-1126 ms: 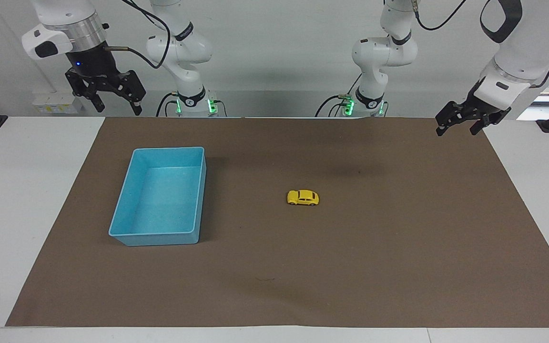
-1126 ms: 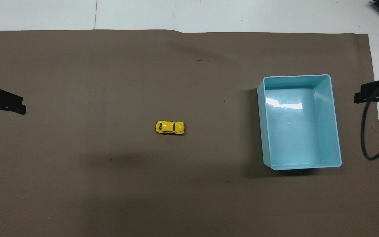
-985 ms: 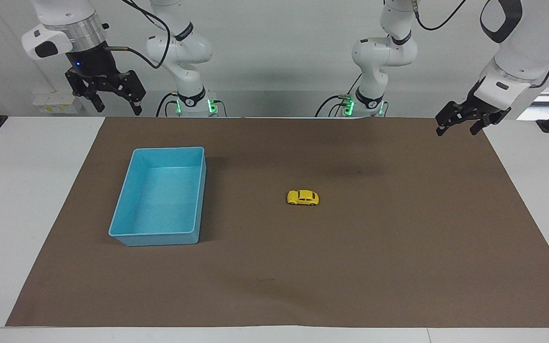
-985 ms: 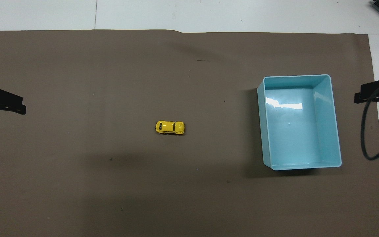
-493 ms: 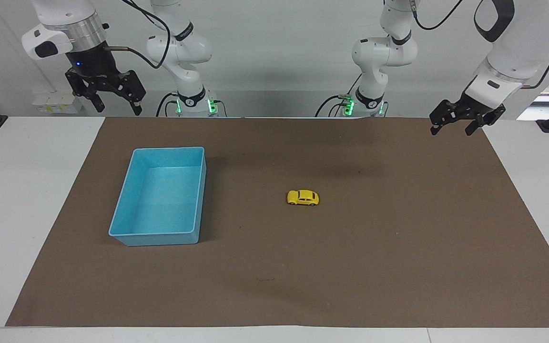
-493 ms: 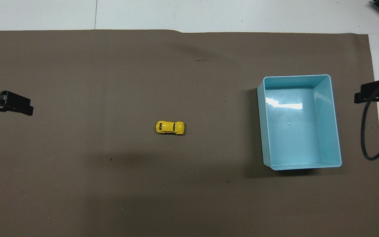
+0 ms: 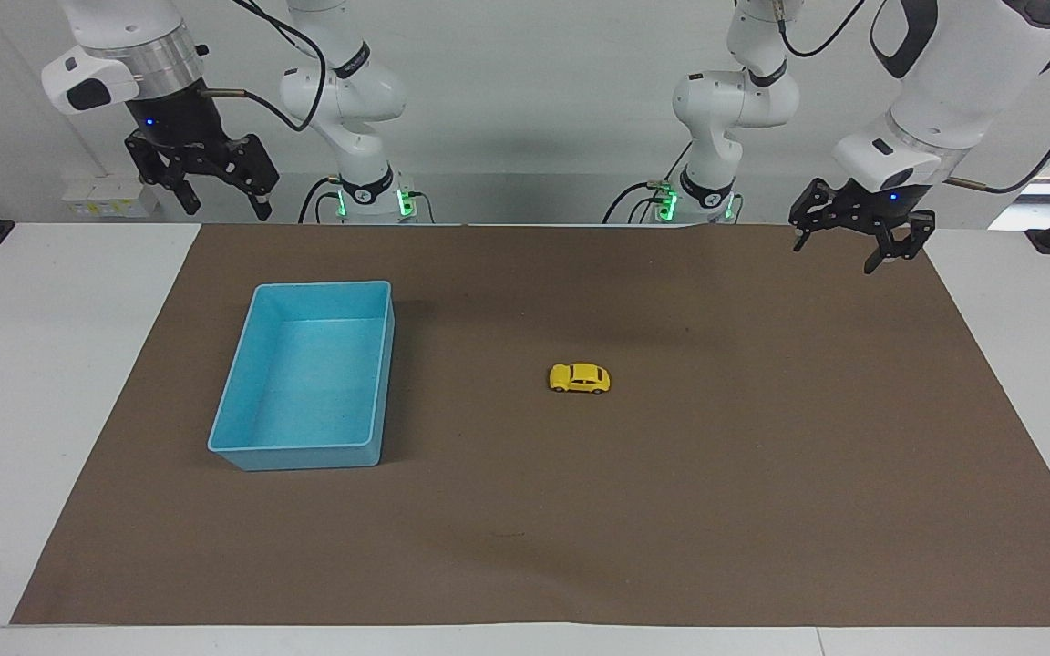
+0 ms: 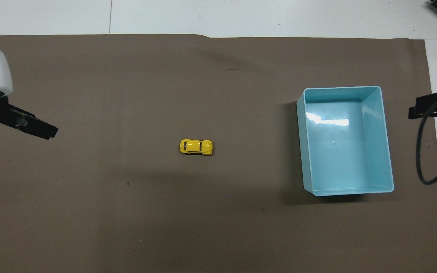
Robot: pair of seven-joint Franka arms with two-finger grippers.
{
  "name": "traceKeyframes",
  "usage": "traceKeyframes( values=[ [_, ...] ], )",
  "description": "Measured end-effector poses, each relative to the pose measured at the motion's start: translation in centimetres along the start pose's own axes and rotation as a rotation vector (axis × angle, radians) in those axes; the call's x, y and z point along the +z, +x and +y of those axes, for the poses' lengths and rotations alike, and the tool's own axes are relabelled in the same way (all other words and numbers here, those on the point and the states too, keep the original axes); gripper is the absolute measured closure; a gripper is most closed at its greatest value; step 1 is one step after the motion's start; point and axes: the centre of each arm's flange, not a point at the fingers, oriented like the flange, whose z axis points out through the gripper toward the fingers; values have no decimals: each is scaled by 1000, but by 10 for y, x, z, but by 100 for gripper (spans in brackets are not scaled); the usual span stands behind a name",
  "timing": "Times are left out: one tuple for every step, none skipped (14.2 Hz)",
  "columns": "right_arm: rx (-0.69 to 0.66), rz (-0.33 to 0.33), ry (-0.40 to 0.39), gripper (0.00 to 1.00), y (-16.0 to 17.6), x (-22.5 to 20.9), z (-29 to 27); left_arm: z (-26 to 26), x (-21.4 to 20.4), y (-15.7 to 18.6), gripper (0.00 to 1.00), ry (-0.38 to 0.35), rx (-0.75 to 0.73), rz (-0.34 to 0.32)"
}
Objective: Wind up and store yellow beetle car
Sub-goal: 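Move the left gripper toward the yellow toy car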
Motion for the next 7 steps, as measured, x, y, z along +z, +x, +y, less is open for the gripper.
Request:
traceKeyframes(
  values=[
    [0, 0, 0, 0, 0, 0, 0, 9, 1, 4, 0, 0, 47, -1],
    [0, 0, 0, 0, 0, 0, 0, 18, 4, 9, 0, 0, 99, -2],
    [0, 0, 0, 0, 0, 0, 0, 27, 6, 14, 0, -1, 161, -2],
    [0, 0, 0, 0, 0, 0, 0, 35, 10, 19, 0, -7, 229, 1],
    [0, 0, 0, 0, 0, 0, 0, 41, 14, 23, 0, -18, 308, 8],
    [0, 0, 0, 0, 0, 0, 0, 43, 19, 28, 0, -27, 369, 17],
    [0, 0, 0, 0, 0, 0, 0, 44, 24, 32, 0, -34, 418, 23]
  ],
)
